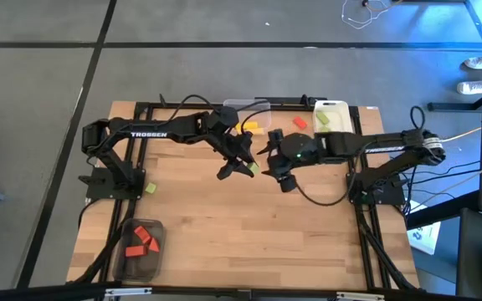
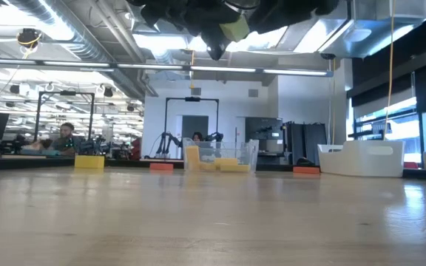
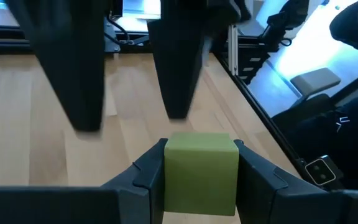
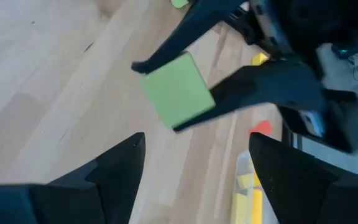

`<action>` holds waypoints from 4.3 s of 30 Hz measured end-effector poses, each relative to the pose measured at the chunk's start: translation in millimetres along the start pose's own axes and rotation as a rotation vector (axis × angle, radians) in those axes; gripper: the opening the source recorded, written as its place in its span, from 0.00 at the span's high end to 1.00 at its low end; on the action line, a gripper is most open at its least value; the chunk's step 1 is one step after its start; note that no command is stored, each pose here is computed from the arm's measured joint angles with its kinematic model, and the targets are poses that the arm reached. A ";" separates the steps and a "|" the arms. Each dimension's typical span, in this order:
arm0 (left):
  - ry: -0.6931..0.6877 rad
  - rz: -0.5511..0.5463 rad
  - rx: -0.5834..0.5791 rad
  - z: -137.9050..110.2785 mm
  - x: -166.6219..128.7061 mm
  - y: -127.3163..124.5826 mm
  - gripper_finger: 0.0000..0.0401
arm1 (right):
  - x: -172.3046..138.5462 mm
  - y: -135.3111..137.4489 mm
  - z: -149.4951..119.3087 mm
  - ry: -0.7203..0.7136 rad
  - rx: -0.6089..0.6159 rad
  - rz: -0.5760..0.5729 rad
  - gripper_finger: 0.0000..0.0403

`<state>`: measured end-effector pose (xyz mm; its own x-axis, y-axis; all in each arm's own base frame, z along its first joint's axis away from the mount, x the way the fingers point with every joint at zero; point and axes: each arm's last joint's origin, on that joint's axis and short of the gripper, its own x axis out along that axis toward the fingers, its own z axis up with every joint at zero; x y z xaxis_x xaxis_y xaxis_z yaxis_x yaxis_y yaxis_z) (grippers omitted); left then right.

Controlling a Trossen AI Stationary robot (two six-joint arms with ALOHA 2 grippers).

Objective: Sort & place blocks by color
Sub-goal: Put the green squared block into the white bin

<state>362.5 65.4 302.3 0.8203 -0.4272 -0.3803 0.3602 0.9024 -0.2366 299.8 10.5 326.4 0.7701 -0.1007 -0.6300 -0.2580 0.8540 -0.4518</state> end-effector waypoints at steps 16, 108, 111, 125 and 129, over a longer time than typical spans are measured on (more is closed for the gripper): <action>0.124 0.105 -0.099 -13.3 -1.2 2.2 0.68 | 27.9 3.9 0.9 0.016 -0.004 0.009 0.28; 0.208 0.406 -0.025 0.9 -52.2 -34.4 0.56 | 21.7 -24.7 -39.2 0.364 0.424 -0.372 0.66; 0.235 0.482 0.032 0.5 -51.0 -39.6 0.56 | 8.2 -39.1 -53.0 0.410 0.586 -0.500 0.66; 0.245 0.594 0.132 3.9 -47.2 -47.3 0.56 | -34.1 -93.3 -150.0 0.775 1.105 -0.824 0.66; 0.245 0.594 0.131 3.9 -47.2 -47.3 0.56 | -41.3 -103.9 -182.9 0.834 1.237 -0.862 0.66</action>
<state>308.4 43.1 334.9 0.7770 0.1593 -0.6090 -0.0594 0.9817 0.1811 188.1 -167.4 283.8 -0.1564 -0.5804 -0.7992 0.9098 0.2303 -0.3453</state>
